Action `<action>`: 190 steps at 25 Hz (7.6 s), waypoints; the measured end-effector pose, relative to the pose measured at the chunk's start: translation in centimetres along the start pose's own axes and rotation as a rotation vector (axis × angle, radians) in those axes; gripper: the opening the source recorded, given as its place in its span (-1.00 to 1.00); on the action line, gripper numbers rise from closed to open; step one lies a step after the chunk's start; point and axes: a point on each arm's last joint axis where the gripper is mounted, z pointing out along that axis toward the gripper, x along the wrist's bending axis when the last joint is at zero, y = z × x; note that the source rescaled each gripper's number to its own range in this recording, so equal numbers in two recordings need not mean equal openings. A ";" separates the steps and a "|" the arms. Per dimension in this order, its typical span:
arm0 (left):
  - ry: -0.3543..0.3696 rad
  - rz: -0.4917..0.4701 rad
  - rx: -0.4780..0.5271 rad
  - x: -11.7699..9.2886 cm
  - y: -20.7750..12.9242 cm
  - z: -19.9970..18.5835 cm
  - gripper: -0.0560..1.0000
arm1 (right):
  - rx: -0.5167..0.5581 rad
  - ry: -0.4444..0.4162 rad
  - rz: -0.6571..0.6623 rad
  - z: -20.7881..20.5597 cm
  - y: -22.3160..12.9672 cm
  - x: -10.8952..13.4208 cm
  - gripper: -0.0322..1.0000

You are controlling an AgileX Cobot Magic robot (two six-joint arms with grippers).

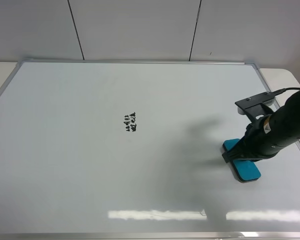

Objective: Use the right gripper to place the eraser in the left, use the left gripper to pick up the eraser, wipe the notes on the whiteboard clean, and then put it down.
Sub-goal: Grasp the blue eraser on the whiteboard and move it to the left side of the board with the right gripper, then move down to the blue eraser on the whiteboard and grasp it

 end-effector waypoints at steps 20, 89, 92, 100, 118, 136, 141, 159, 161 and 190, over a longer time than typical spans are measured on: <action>0.000 0.000 0.000 0.0 0.0 0.0 0.31 | -0.107 0.272 -0.026 3.0 6.0 20.5 -0.94; 0.000 0.000 -0.001 0.0 0.0 0.0 0.31 | -0.433 0.458 0.051 -5.6 15.7 30.4 1.00; 0.000 0.000 -0.001 0.0 0.0 0.0 0.31 | -0.445 0.410 -0.035 -6.1 15.7 30.0 1.00; 0.000 -0.001 -0.001 0.0 0.0 0.0 0.31 | -0.481 0.243 -0.226 -10.6 16.9 25.4 1.00; 0.000 0.000 0.000 0.0 0.0 0.0 0.31 | -0.686 -0.046 -0.204 -27.3 9.6 5.5 1.00; 0.000 0.000 0.000 0.0 0.0 0.0 0.31 | -0.826 -0.045 0.145 -25.0 -13.0 -2.3 1.00; 0.000 0.000 0.000 0.0 0.0 0.0 0.31 | -0.875 -0.058 0.197 -23.1 -17.2 -1.5 1.00; 0.000 0.000 0.000 0.0 0.0 0.0 0.31 | -0.784 -0.285 0.303 -21.0 -18.6 -1.2 1.00; 0.000 0.000 0.000 0.0 0.0 0.0 0.31 | -0.785 -0.284 0.303 -21.0 -18.6 -1.2 1.00; 0.000 0.000 -0.001 0.0 0.0 0.0 0.31 | -0.784 -0.284 0.303 -20.9 -18.6 -1.2 1.00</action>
